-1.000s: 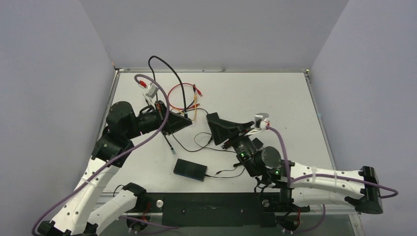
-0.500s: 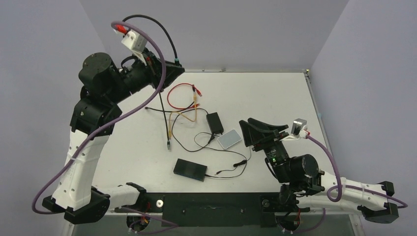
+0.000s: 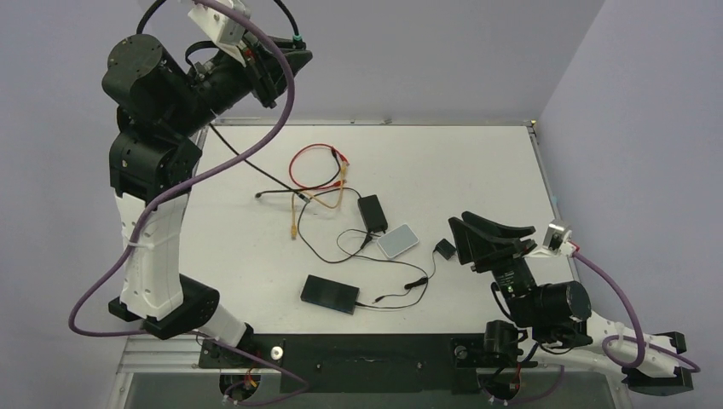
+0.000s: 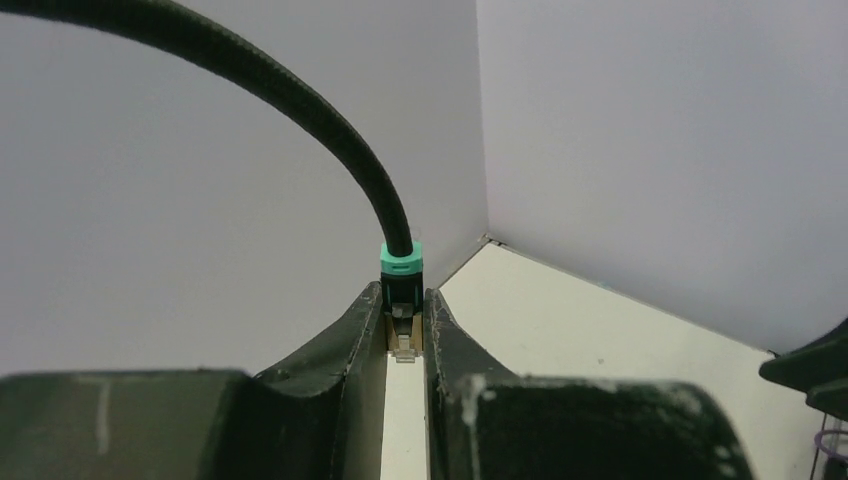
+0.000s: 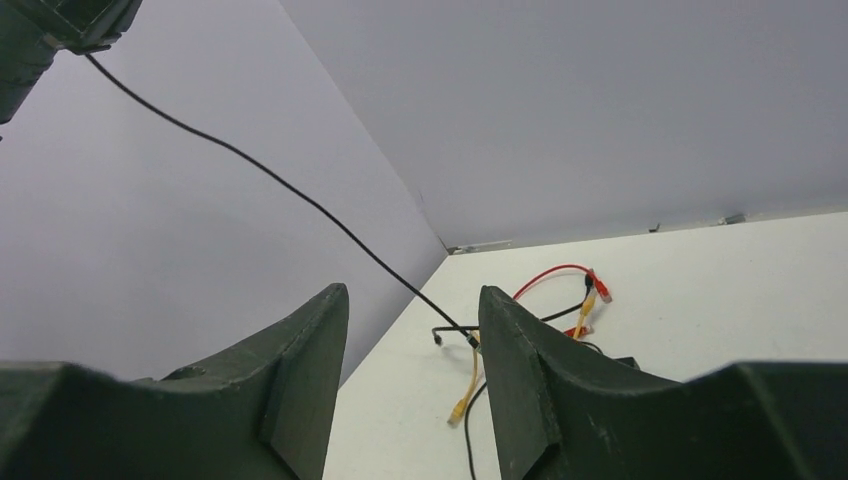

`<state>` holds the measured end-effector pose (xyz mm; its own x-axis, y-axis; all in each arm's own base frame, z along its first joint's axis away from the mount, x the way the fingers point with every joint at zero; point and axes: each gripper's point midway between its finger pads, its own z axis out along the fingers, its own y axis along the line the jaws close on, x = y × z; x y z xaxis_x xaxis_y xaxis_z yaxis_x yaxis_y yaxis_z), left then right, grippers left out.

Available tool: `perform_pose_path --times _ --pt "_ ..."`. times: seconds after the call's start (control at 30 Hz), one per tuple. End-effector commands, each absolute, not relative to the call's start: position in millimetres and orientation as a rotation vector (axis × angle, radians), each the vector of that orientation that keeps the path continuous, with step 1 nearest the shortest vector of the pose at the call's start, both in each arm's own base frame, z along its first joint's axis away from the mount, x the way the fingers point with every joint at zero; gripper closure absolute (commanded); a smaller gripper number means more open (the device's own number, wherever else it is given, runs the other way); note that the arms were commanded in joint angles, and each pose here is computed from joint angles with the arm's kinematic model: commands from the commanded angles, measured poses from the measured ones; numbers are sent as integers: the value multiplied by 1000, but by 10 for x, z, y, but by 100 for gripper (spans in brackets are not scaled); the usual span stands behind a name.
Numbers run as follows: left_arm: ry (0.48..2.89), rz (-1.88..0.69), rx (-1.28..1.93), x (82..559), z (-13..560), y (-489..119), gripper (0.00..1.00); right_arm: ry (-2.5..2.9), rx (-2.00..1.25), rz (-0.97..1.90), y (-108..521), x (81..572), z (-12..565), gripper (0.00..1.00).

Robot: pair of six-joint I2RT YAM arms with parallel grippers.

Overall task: Insert the plug into the switch port
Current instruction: Pick up the connector from the center of the board.

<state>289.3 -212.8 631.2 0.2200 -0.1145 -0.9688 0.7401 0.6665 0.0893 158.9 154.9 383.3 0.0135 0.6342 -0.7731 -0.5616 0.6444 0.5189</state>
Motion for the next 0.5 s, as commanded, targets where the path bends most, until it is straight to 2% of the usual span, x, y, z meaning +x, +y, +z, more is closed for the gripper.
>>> perform_pose_path --times 0.0,0.27,0.47 --pt "1237 -713 794 2564 6046 -2219 100 1271 -8 879 1570 1575 3693 53" --pt "1614 -778 895 2429 4634 -2516 100 1313 -105 836 1686 1562 3662 52" --pt "1934 -701 1032 2166 3563 -2785 100 1382 -242 742 1620 1522 3637 52"
